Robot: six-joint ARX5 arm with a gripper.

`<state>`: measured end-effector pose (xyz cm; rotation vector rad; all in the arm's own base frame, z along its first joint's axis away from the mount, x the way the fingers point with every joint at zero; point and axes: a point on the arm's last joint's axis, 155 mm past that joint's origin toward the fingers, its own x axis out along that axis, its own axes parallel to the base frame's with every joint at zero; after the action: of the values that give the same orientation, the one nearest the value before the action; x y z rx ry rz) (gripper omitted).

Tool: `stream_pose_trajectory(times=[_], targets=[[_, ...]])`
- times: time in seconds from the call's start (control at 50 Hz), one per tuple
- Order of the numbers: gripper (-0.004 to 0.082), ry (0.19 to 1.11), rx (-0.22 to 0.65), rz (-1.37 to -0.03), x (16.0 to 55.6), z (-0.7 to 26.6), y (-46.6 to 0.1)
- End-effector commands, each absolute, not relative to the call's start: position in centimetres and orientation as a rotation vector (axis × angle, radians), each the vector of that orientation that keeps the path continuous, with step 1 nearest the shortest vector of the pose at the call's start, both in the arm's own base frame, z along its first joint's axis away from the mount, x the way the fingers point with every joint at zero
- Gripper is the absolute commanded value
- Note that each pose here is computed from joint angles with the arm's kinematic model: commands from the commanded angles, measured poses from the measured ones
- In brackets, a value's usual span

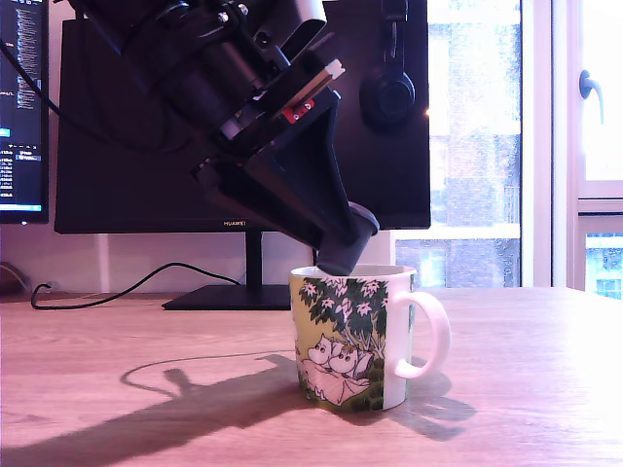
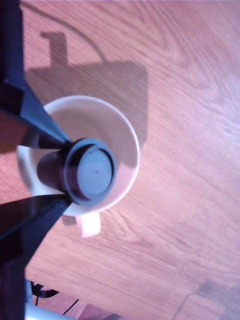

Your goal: Pick up the coffee capsules from the table one by one and drop them inside the nearest coffee cup

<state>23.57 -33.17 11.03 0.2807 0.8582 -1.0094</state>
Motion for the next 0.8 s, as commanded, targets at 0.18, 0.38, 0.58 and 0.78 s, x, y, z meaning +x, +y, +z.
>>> stream_pose_trajectory(times=[0.18,0.38,0.58,0.78], targets=[[0.0181,0.859,0.286,-1.016,23.5,10.86,-33.49],[0.0307,0.854,0.285,-1.017,23.57,10.94,-33.56],[0.0728,0.861,0.268,-1.017,23.49,11.01,-33.65],[0.0672,0.858,0.257,-1.014,23.58,11.17,-33.75]])
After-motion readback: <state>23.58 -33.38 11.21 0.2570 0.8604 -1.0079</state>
